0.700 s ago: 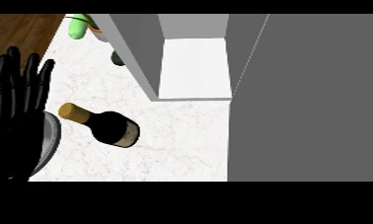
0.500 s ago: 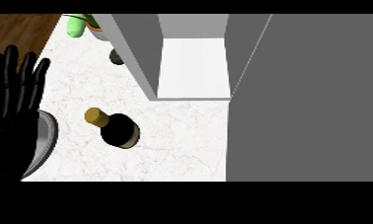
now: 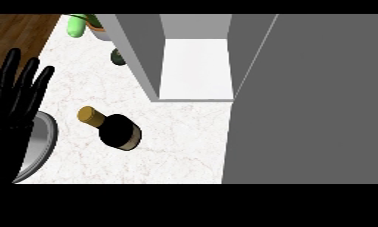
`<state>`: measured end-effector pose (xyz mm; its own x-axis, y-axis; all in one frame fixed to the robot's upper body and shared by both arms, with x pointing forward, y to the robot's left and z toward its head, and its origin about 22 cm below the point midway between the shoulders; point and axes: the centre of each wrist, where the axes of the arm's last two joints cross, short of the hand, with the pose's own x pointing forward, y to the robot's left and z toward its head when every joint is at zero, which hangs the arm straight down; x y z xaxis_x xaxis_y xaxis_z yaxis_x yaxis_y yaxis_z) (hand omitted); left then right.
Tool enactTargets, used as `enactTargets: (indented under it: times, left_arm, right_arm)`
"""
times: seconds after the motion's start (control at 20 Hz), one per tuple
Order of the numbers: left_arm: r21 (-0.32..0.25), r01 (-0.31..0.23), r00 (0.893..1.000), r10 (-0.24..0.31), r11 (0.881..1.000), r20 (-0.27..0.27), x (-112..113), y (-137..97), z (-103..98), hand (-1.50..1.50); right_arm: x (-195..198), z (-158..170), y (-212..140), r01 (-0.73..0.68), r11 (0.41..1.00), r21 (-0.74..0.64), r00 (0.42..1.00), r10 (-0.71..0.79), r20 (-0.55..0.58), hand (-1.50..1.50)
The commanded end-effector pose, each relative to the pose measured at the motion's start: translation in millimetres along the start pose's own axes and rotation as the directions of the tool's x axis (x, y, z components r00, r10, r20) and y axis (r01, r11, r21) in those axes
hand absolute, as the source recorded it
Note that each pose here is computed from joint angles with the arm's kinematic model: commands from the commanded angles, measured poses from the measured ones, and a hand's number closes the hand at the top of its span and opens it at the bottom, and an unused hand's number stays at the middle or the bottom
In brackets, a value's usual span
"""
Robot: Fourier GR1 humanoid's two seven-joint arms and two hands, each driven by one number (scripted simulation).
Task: Pick up the wine, place it into the cabinet and close the cabinet
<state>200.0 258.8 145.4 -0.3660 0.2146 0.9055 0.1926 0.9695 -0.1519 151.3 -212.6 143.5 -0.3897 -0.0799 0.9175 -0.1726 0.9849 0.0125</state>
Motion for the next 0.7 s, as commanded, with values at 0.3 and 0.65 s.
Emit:
enactTargets:
  times: [0.3,0.65]
  left_arm:
    - [0.005,-0.037,0.999,0.038,0.999,-0.031,59,-21,1,-1.50]
    - [0.043,-0.049,0.995,0.052,0.998,-0.084,66,-18,7,-1.50]
  right_arm:
    - [49,23,31,0.035,0.999,0.021,0.999,-0.035,-0.023,-1.50]
    - [62,12,39,0.055,0.998,0.022,0.998,-0.055,-0.012,-1.50]
